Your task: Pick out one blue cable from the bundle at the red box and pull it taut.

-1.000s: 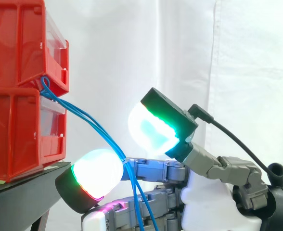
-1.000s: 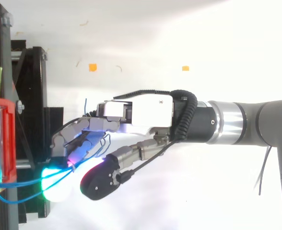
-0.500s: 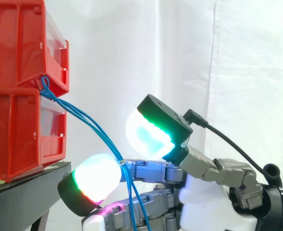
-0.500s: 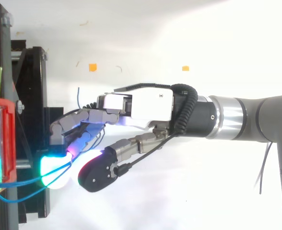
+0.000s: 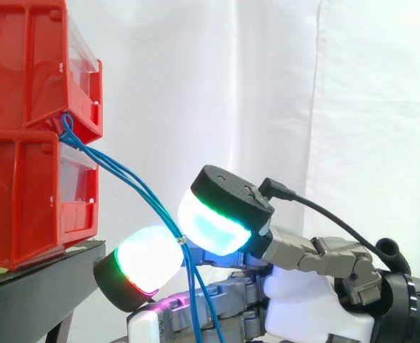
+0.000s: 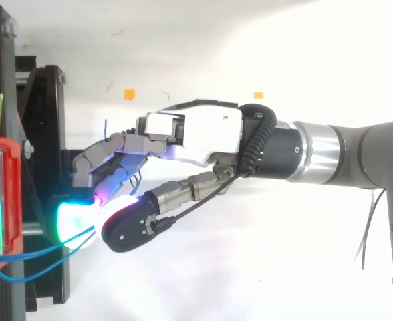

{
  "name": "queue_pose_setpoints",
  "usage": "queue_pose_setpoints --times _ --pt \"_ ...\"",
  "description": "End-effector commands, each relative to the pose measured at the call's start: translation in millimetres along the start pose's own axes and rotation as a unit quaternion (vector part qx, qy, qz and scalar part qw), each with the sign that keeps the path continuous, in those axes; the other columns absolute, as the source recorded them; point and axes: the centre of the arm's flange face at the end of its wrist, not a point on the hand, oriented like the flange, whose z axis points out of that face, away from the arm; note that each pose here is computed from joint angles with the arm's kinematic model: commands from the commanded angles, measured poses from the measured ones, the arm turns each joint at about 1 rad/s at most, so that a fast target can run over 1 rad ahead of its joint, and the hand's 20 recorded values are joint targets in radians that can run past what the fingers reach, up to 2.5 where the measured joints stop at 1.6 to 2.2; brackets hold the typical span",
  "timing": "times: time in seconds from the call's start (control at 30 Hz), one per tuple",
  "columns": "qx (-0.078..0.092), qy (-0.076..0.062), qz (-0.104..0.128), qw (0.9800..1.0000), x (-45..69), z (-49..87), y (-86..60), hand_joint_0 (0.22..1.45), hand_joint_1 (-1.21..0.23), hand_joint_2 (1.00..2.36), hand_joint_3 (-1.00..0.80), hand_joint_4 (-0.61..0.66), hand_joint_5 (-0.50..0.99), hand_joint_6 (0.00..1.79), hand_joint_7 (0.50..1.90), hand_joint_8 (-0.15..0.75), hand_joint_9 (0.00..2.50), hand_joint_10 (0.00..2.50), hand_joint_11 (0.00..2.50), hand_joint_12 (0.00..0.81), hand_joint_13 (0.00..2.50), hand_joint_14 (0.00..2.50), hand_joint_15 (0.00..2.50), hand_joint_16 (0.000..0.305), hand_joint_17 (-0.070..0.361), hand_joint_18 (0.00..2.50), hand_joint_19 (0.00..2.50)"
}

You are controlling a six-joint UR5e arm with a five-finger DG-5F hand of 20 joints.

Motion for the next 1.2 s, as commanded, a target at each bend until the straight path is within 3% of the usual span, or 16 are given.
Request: queue_pose_setpoints --times 0.0,0.2,0.47,0.6,0.83,1.0,1.17 --pt "0.001 0.002 0.0 1.0 1.0 -0.3 -0.3 0.61 -0.58 1.02 -0.25 0.14 -0.16 0.85 0.91 0.309 0.76 0.01 0.36 0.294 0.54 0.01 0.18 0.032 0.072 0.33 0.26" --pt "-0.003 0.004 0.001 1.0 4.8 1.6 2.3 0.6 -0.6 1.02 -0.23 0.14 -0.17 0.88 0.88 0.312 0.75 0.01 0.36 0.293 0.53 0.01 0.18 0.032 0.073 0.32 0.26" --pt "-0.004 0.006 0.001 1.0 7.4 1.6 1.5 0.55 -0.55 1.0 -0.5 0.17 -0.16 0.8 0.87 0.312 0.76 0.01 0.36 0.295 0.52 0.01 0.18 0.033 0.074 0.3 0.26" --pt "-0.006 0.007 0.002 1.0 9.9 2.5 3.2 0.53 -0.5 1.0 -0.5 0.18 -0.14 0.7 0.96 0.315 0.77 0.01 0.36 0.279 0.48 0.01 0.17 0.031 0.071 0.25 0.25" --pt "-0.011 0.014 0.002 0.9998 13.0 8.4 8.9 0.56 -0.63 1.0 -0.49 0.17 -0.14 0.71 0.97 0.31 0.8 0.01 0.38 0.282 0.5 0.01 0.17 0.031 0.071 0.28 0.25" --pt "-0.012 0.024 -0.007 0.9996 19.5 8.6 8.5 0.58 -0.63 1.01 -0.43 0.17 -0.14 0.72 0.96 0.31 0.8 0.01 0.38 0.277 0.5 0.01 0.17 0.031 0.069 0.28 0.25" --pt "-0.01 0.025 -0.006 0.9996 19.6 8.2 8.0 0.6 -0.63 1.01 -0.39 0.16 -0.15 0.75 0.93 0.306 0.81 0.01 0.38 0.271 0.5 0.01 0.17 0.029 0.066 0.29 0.25"
